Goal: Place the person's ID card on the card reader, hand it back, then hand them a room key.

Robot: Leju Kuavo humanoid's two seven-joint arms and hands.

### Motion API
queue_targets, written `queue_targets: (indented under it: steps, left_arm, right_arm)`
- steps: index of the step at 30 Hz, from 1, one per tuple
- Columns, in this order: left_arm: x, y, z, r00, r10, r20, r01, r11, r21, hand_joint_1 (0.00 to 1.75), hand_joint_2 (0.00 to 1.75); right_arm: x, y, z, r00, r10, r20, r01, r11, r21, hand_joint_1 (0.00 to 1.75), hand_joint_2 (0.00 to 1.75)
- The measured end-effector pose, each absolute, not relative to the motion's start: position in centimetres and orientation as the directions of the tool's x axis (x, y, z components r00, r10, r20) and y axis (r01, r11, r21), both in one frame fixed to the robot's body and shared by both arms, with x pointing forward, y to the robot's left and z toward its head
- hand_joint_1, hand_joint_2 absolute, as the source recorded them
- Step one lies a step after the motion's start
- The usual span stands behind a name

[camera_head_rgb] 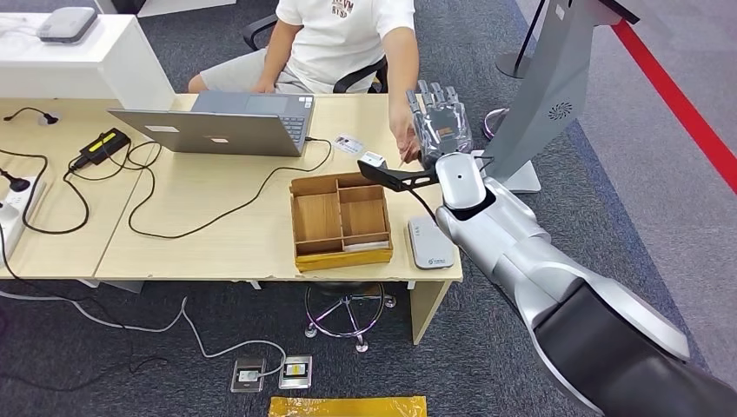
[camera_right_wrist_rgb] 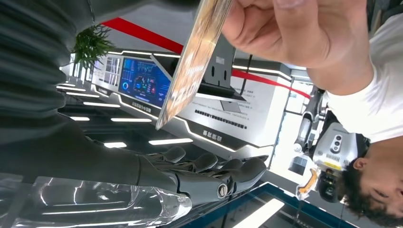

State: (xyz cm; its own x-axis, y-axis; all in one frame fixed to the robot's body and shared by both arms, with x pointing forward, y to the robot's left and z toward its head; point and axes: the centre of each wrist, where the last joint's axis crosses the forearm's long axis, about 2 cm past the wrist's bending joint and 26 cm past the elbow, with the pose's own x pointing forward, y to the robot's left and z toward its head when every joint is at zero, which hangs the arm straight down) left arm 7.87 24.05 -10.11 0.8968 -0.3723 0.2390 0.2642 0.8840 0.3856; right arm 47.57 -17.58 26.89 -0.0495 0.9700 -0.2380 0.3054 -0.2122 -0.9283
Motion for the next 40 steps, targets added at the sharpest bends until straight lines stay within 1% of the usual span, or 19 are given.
queue_targets:
  steps: [14,20,26,31,34,38,40]
  left_arm:
    - [7.9,24.2,-10.1,0.895,-0.379,0.235,0.269,0.879,0.394,0.0,0.0]
    - [7.8,24.2,-10.1,0.895,-0.383,0.23,0.271,0.874,0.403,0.0,0.0]
    - [7.7,24.2,-10.1,0.896,-0.382,0.226,0.269,0.873,0.407,0.0,0.0]
    - [7.5,24.2,-10.2,0.901,-0.372,0.225,0.255,0.871,0.42,0.0,0.0]
    - [7.3,24.1,-10.2,0.904,-0.363,0.226,0.244,0.871,0.426,0.0,0.0]
    - [7.2,24.0,-10.2,0.908,-0.353,0.228,0.234,0.876,0.423,0.0,0.0]
    - [7.2,24.0,-10.2,0.909,-0.348,0.229,0.229,0.877,0.422,0.0,0.0]
  right_arm:
    - [47.9,-19.0,26.7,-0.006,0.965,-0.262,0.316,-0.247,-0.916,0.0,1.75]
    - [48.3,-21.3,26.7,0.061,0.955,-0.29,0.334,-0.293,-0.896,0.0,1.75]
    - [48.9,-27.1,27.4,0.188,0.924,-0.332,0.391,-0.381,-0.838,0.0,1.75]
    - [48.7,-33.8,28.5,0.303,0.887,-0.35,0.445,-0.456,-0.771,0.0,1.75]
    - [47.8,-38.2,28.4,0.365,0.855,-0.368,0.43,-0.505,-0.748,0.0,1.75]
    - [45.3,-44.2,26.9,0.454,0.809,-0.372,0.373,-0.553,-0.745,0.0,1.75]
    - [44.2,-46.3,26.2,0.486,0.794,-0.367,0.355,-0.562,-0.747,0.0,1.75]
